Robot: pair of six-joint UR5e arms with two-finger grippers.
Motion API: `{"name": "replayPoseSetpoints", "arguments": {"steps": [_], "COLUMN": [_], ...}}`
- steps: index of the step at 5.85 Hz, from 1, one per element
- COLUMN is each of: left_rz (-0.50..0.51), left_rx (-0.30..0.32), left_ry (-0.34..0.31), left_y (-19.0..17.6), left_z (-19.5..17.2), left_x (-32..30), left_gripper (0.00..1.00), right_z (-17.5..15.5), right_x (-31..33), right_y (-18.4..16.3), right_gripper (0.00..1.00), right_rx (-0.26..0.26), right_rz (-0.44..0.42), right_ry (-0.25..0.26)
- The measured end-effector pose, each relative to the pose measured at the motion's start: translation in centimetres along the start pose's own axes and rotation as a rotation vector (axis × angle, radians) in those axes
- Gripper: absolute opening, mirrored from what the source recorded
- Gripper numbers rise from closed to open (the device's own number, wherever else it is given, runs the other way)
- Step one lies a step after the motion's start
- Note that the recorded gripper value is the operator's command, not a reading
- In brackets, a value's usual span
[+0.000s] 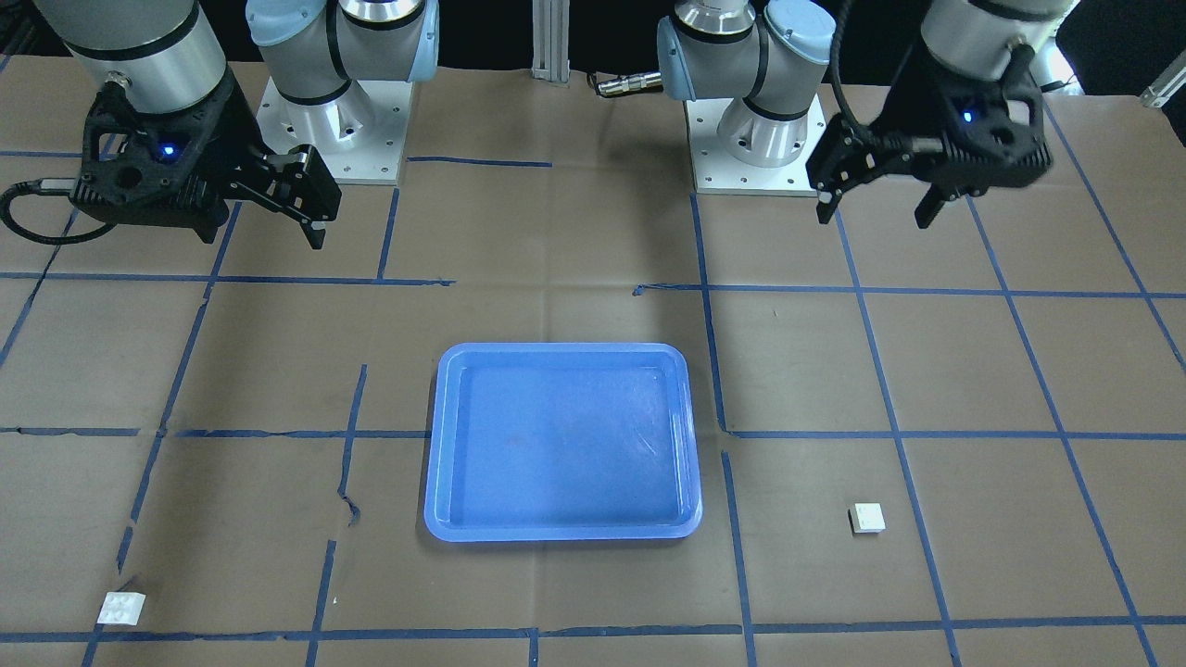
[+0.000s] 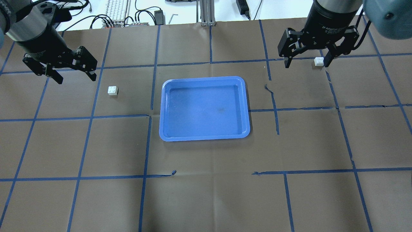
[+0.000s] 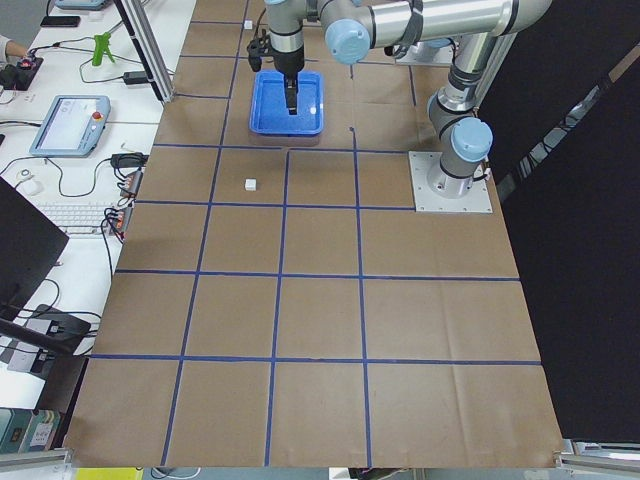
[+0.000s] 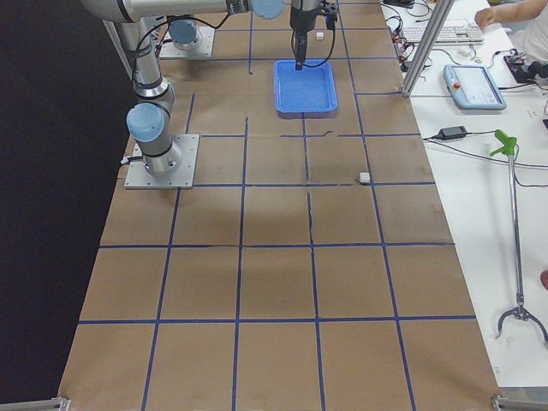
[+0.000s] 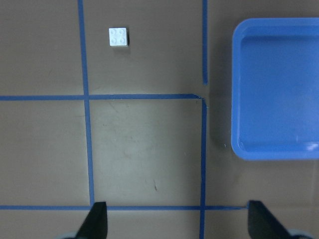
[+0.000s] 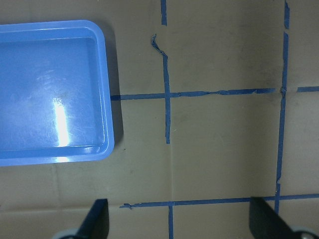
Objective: Assemble white blocks and place on blue tray
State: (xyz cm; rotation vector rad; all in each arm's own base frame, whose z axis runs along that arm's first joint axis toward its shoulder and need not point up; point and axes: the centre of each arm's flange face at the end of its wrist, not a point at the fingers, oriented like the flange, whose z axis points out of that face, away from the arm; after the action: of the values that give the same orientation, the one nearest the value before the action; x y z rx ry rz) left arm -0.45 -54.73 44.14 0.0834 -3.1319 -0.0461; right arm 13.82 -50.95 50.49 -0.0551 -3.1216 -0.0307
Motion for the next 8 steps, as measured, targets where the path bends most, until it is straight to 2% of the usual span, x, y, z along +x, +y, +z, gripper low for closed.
{"name": "replayPoseSetpoints", "arguments": {"steps": [3,4,5,6,7,8], "left_rz": [0.04,0.041,0.041,0.041,0.041,0.042], "left_rx": [0.081,0.081,0.043,0.011,0.005,0.007], "left_ry": [-0.01,-0.009,0.0,0.008,0.01,0.01], "left_y": [-9.8,-11.7,-12.4,-12.5,-12.6,-12.5], "left_z": [12.2,16.5,20.7,24.1,26.1,26.6], "left_x": [-4.0,-4.5,-4.6,-4.6,-4.6,-4.6], "left_gripper": [0.99,0.99,0.99,0.99,0.93,0.93], "right_z": [0.1,0.0,0.0,-0.1,-0.3,-0.3], "right_x": [0.0,0.0,0.0,0.3,1.1,2.2], "right_y": [0.1,0.1,0.1,-0.1,-0.6,-1.1], "right_gripper": [1.0,1.0,1.0,1.0,1.0,1.0], "right_rx": [-0.007,-0.009,-0.009,0.002,0.022,0.033], "right_rz": [0.002,-0.009,-0.096,-0.246,-0.372,-0.493], "right_ry": [0.001,0.001,0.002,0.007,0.012,0.016]}}
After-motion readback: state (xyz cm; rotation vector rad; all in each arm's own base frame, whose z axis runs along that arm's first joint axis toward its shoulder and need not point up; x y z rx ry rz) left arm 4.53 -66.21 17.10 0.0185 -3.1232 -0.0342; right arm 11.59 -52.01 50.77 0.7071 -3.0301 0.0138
